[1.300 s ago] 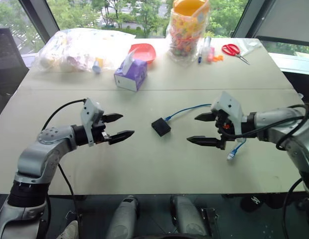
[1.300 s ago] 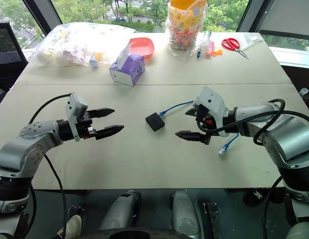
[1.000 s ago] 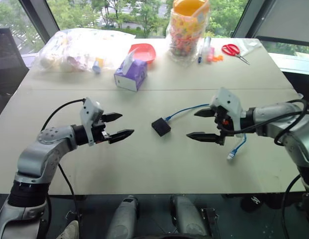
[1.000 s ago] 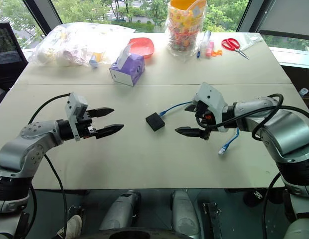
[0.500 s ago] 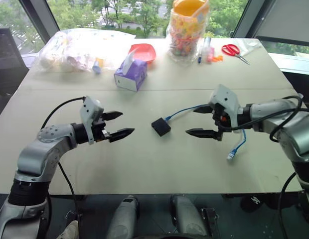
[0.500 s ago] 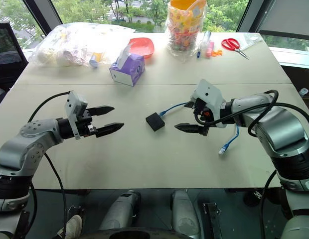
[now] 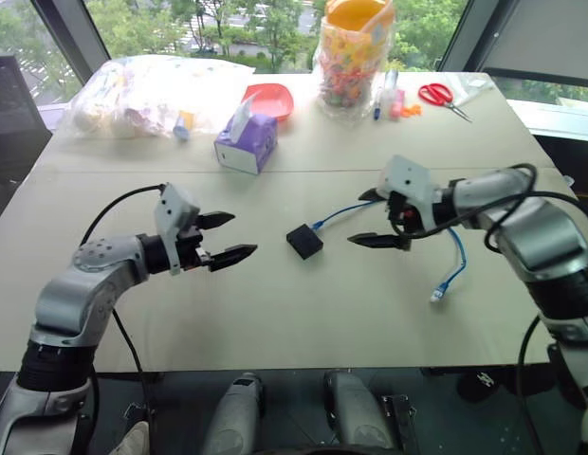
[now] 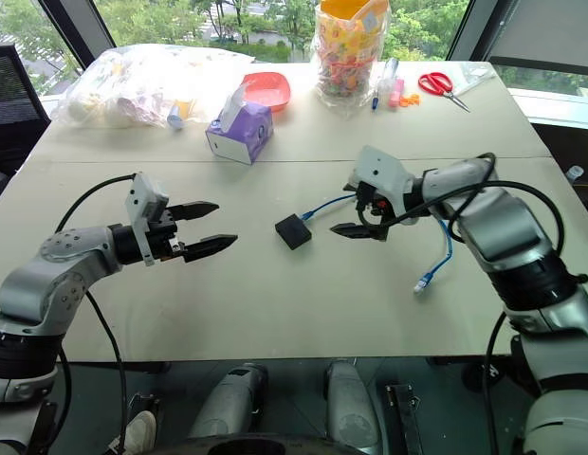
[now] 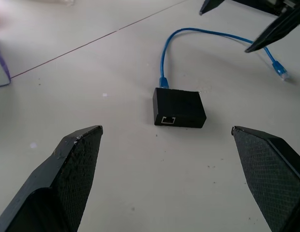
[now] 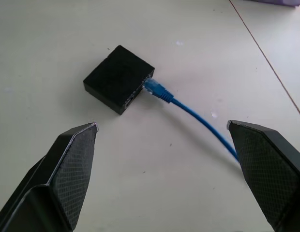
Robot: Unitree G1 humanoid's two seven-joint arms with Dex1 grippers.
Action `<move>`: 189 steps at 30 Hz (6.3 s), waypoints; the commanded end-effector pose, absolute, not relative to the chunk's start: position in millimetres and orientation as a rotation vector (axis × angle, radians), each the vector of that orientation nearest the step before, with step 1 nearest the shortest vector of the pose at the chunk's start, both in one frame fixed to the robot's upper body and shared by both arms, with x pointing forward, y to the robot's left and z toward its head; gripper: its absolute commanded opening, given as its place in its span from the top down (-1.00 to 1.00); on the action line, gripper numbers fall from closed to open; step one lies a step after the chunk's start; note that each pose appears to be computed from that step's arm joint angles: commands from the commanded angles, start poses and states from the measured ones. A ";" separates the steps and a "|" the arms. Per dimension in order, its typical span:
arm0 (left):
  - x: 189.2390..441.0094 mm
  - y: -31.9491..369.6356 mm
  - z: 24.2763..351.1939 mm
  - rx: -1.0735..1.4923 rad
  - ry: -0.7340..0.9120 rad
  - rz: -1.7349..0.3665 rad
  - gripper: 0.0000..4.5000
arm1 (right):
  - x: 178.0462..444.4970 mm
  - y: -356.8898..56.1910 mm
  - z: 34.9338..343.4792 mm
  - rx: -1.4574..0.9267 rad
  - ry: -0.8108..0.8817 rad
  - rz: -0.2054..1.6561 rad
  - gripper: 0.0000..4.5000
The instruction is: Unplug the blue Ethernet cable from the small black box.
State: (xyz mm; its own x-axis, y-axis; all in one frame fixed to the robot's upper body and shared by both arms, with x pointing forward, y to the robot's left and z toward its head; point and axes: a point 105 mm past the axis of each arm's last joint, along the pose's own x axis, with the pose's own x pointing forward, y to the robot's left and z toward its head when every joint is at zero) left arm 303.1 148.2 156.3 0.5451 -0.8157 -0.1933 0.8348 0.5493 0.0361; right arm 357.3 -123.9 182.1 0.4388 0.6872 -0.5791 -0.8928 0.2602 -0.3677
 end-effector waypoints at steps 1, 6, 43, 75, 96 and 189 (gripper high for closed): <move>298.6 140.2 166.7 0.161 0.105 -1.005 -0.99 | 379.1 -110.0 183.2 -0.833 0.316 1.154 -1.00; 294.4 140.0 166.6 0.157 0.096 -0.984 -0.99 | 408.5 -103.6 164.8 -0.978 0.378 1.178 -1.00; 311.1 131.1 159.4 0.036 0.097 -0.963 -1.00 | 426.8 -91.5 178.6 -1.358 -0.154 0.924 0.97; 337.0 88.7 194.1 -0.121 0.101 -1.223 0.79 | 321.6 -57.7 228.2 -1.347 -0.628 0.658 1.00; 303.4 109.0 205.7 0.149 0.095 -1.506 0.79 | 290.3 -54.1 223.4 -0.256 0.260 1.377 -0.64; 384.3 80.3 126.0 0.221 -0.123 -0.932 0.79 | 358.5 -140.1 190.3 -0.117 0.297 0.618 -0.79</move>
State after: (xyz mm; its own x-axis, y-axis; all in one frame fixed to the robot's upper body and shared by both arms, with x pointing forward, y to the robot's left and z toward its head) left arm 381.2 79.6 119.3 0.5803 -0.8141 -0.0207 0.7999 0.5651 0.2022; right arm 367.8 -144.0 168.6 0.7629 0.5305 -0.3696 -0.5696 0.8219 0.0040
